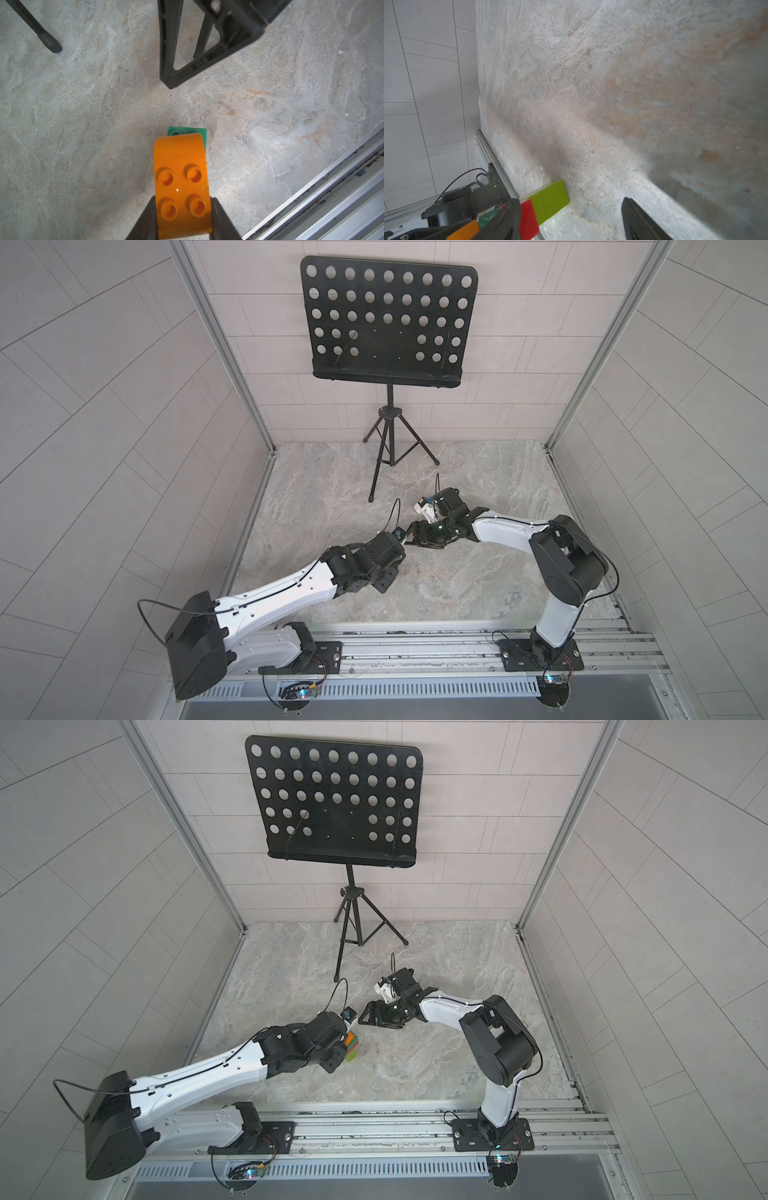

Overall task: Assemble an ice cream with lego
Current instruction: Assemble the lego brick with the lego brick.

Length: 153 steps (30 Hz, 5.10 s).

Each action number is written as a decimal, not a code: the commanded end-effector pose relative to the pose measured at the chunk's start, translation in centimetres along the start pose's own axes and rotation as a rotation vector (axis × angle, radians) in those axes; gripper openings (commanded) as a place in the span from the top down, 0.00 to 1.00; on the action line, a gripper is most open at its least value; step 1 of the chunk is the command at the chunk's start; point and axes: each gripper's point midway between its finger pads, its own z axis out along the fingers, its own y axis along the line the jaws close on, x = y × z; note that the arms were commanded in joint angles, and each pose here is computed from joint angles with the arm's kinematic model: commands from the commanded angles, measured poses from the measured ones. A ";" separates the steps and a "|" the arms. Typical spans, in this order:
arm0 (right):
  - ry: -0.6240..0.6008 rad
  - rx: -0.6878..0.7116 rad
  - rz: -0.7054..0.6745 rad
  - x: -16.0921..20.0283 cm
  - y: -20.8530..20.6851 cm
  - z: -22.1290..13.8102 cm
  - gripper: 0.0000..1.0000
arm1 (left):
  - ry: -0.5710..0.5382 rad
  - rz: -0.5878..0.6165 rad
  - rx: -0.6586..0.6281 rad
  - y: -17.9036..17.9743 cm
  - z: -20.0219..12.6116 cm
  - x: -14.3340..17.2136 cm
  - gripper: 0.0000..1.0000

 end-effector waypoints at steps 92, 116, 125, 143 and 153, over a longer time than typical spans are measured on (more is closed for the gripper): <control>0.014 0.015 -0.049 0.2 0.7 0.4 0.17 | -0.061 -0.022 0.027 1.1 -0.7 -0.6 0.42; -0.010 0.056 -0.023 -0.4 -0.5 -0.2 0.18 | -0.010 -0.020 0.058 0.2 0.3 -1.9 0.54; -0.007 0.060 -0.021 -0.3 -0.6 -0.2 0.19 | -0.020 -0.024 0.052 0.3 0.2 -1.9 0.77; -0.013 0.064 -0.013 -0.5 -0.9 -0.4 0.19 | -0.034 -0.045 0.030 1.2 -0.3 -1.2 0.84; -0.012 0.063 -0.013 -0.5 -0.9 -0.4 0.19 | -0.005 -0.056 0.067 1.1 0.2 -0.6 0.84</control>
